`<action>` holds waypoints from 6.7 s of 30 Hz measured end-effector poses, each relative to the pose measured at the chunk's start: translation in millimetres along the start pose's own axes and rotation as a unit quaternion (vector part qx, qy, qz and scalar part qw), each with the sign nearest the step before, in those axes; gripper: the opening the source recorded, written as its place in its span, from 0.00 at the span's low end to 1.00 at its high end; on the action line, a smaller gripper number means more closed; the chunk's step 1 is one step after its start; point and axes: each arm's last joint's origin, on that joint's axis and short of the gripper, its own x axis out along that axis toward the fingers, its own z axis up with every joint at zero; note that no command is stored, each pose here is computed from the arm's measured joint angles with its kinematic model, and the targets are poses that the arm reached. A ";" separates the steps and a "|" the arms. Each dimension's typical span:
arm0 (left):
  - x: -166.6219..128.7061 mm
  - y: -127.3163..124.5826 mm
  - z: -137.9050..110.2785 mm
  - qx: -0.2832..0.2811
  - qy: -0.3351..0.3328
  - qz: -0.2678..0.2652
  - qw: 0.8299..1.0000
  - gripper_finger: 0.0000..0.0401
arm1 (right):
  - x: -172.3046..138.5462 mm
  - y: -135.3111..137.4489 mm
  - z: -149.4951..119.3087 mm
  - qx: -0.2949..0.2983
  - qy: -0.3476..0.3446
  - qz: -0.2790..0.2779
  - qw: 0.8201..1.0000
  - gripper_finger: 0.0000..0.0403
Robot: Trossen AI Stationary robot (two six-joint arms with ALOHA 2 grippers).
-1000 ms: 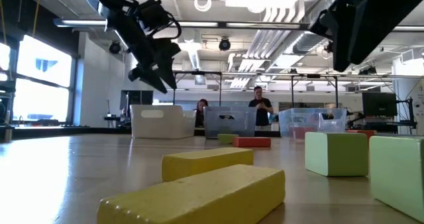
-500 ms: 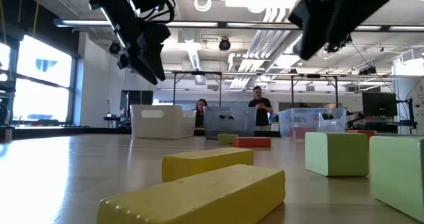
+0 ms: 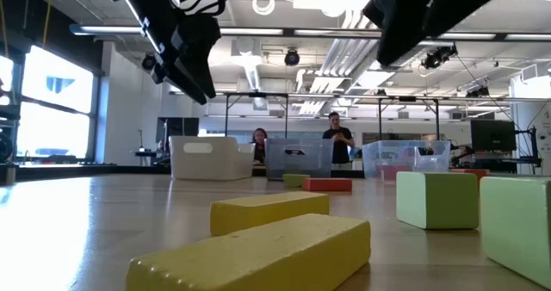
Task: Sort & place blocks by color
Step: Put the green block into the black bin, then put the yellow block into the white bin
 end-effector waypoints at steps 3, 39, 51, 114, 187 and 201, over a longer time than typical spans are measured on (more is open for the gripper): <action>-0.3 -1.7 -0.6 0.002 0.000 -0.001 1.000 0.43 | 7.1 3.6 -1.1 -0.004 0.003 0.002 1.000 0.55; -0.2 -2.7 -1.1 -0.021 0.000 -0.003 1.000 0.43 | 85.6 12.7 -28.2 0.003 0.098 0.021 0.995 0.51; -0.1 -2.7 -1.2 -0.021 0.001 -0.003 1.000 0.43 | 85.9 0.2 -26.2 0.017 0.111 0.040 0.993 0.25; -13.5 -54.2 -29.1 0.067 0.043 -0.112 0.991 0.43 | -28.8 -277.6 -15.7 0.165 -0.025 -0.403 0.900 0.25; -55.0 -136.3 -131.9 -0.117 0.211 -0.129 0.962 0.43 | -13.3 -285.8 -30.7 0.224 -0.004 -0.322 0.920 0.37; -46.1 -161.4 -156.3 -0.117 0.222 -0.142 0.958 0.43 | -11.1 -280.3 -30.4 0.232 0.003 -0.316 0.920 0.37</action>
